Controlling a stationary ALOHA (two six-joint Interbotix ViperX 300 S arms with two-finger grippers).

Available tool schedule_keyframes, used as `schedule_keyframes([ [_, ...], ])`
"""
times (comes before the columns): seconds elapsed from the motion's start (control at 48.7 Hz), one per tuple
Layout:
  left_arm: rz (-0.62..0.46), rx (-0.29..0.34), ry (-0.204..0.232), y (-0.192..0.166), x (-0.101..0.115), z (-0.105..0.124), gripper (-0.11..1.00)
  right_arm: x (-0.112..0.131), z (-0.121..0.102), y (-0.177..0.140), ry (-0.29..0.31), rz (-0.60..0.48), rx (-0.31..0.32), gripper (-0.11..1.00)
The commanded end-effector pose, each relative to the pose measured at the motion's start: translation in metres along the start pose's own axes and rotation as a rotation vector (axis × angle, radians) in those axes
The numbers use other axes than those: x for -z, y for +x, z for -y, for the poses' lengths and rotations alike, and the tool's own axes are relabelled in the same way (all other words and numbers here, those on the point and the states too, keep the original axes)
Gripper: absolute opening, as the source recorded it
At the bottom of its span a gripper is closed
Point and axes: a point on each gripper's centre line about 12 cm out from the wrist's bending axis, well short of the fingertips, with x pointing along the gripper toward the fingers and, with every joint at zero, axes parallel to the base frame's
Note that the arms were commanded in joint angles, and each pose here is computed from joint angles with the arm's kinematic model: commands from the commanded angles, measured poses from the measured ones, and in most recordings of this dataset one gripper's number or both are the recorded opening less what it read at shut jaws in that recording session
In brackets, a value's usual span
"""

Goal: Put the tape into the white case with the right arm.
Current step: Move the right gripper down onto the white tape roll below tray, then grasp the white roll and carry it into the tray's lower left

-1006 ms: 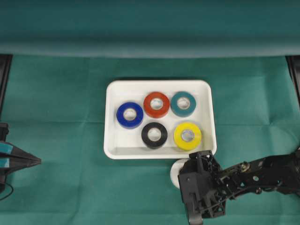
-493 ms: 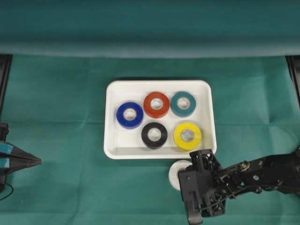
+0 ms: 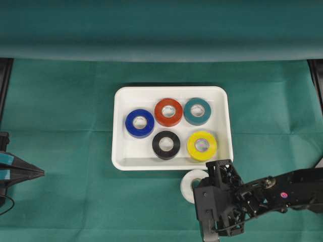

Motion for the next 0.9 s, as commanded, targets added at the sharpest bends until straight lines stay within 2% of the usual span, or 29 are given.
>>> schedule_keyframes([
  [0.0,0.012,-0.001,0.001,0.000,-0.006,0.000,0.00,-0.018,-0.002,-0.015,0.005,0.042,0.011,0.02],
  [0.144,0.012,-0.001,0.001,0.000,-0.006,0.000,0.00,-0.021,-0.003,-0.019,0.001,0.037,0.026,0.02],
  [0.596,0.012,-0.001,0.001,0.000,-0.006,0.000,0.00,-0.025,-0.004,-0.018,0.000,0.049,0.018,0.02],
  [0.883,0.012,-0.001,0.001,0.000,-0.006,0.000,0.00,-0.056,-0.011,-0.003,-0.003,0.089,0.009,0.02],
])
